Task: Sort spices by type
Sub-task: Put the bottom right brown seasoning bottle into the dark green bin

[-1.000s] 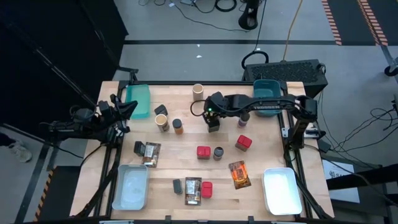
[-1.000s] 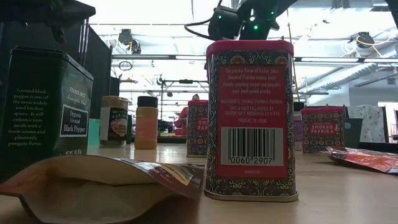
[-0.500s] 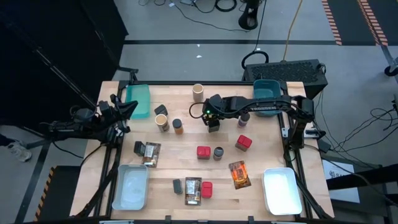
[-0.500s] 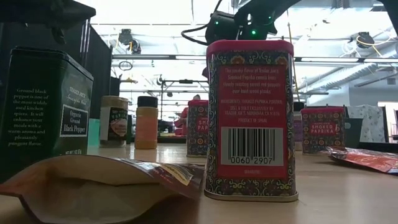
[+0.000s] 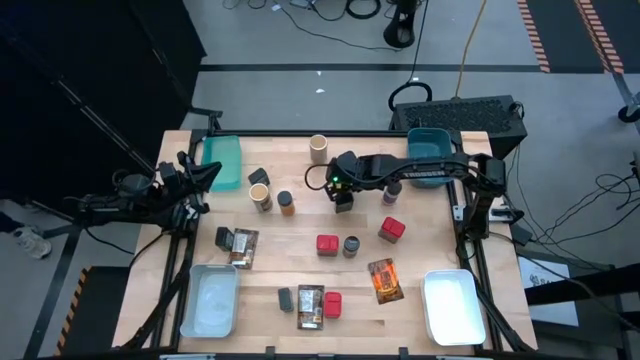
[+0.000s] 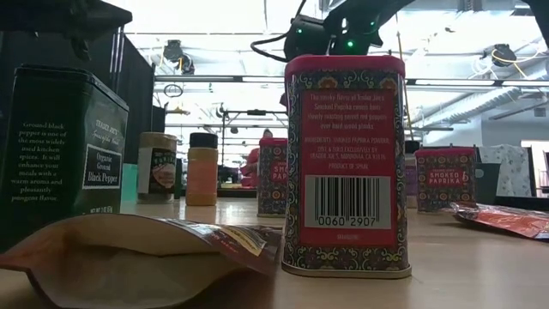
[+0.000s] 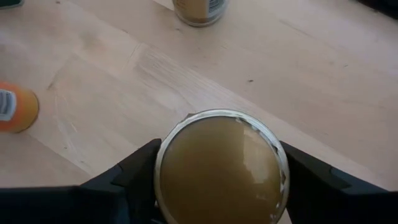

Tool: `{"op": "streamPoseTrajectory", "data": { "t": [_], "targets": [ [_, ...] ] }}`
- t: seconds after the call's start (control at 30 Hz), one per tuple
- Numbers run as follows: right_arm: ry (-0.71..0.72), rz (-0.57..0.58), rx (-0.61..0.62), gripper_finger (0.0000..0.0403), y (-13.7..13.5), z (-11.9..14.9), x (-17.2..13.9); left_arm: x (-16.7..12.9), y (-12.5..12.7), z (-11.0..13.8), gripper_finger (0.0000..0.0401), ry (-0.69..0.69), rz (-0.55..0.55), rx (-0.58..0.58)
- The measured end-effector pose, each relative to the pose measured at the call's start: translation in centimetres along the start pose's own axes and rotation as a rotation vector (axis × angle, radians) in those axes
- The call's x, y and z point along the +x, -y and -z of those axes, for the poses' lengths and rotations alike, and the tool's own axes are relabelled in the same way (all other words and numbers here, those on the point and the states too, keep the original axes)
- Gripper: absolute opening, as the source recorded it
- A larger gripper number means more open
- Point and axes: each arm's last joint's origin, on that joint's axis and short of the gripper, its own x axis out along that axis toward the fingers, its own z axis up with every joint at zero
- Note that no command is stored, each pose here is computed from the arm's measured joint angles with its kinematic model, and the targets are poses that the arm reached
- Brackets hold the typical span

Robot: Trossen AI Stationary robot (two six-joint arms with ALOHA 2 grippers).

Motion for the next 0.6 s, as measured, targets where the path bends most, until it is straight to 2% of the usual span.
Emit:
{"op": "streamPoseTrajectory", "data": {
  "t": [0.37, 0.6],
  "targets": [
    [0.127, -0.158, -0.102, 0.0249, 3.1, -3.1, -6.3, 0.0, 0.0, 0.0, 0.0029, -0.001, 0.0, 0.001],
    [0.269, -0.273, -0.233, 0.0249, 4.1, -5.4, -7.9, 0.0, 0.1, 0.0, 0.0029, 0.002, 0.026, -0.001]
  ]
}}
